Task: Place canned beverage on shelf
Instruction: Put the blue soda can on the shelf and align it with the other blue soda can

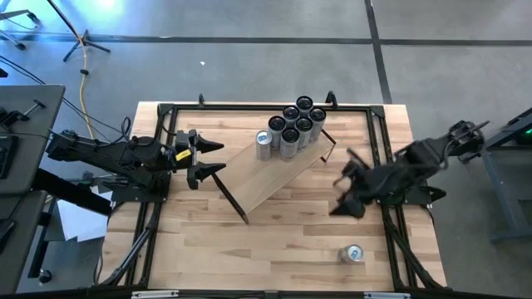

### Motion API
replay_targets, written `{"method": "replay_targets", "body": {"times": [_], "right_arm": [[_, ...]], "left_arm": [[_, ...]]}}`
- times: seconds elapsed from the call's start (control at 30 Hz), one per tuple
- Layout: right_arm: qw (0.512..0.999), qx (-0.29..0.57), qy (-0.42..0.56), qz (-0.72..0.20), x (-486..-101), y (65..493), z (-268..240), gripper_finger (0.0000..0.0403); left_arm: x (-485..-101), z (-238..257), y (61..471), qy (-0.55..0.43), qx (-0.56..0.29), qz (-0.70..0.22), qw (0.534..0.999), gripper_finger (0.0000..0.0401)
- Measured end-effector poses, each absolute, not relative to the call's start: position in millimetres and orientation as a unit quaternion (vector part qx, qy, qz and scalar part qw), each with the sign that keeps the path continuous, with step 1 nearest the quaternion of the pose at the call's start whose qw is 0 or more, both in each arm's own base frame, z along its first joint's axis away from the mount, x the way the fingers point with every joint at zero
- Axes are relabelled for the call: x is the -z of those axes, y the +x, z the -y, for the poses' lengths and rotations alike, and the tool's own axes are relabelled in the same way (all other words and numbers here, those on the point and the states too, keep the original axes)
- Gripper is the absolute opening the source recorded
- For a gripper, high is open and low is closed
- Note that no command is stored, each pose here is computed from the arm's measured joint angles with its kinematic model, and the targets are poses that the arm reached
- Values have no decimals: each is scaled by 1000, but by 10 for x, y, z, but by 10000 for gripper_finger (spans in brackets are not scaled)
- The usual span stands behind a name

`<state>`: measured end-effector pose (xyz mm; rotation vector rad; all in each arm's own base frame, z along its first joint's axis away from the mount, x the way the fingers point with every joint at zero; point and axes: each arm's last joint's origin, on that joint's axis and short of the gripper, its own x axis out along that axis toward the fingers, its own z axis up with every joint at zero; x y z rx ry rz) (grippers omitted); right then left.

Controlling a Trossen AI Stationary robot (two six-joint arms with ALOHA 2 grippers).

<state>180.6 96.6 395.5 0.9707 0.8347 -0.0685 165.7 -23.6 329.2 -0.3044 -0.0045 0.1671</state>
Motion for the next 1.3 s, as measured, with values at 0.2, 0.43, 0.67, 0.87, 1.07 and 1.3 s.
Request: {"method": "replay_targets", "body": {"times": [0.2, 0.43, 0.67, 0.87, 1.07, 1.3], "right_arm": [[731, 51, 466, -496, -3720, 1826, -1330, 371], [651, 93, 464, -594, -3574, 1661, -1664, 371], [614, 210, 450, -613, -3472, 1542, -1841, 371], [592, 250, 453, -618, -3278, 1651, -2058, 371], [592, 289, 445, -606, -3122, 1741, -2157, 371], [597, 333, 422, -595, -2877, 1865, -2290, 371]], "left_arm": [[-3292, 236, 1657, -151, -83, 2, 985, 321], [-3292, 237, 1657, -152, -83, 2, 985, 321], [-3292, 237, 1657, -152, -83, 2, 985, 321], [-3293, 237, 1657, -161, -83, 3, 983, 321], [-3293, 237, 1657, -165, -83, 3, 983, 321], [-3292, 237, 1657, -165, -83, 3, 983, 321]]}}
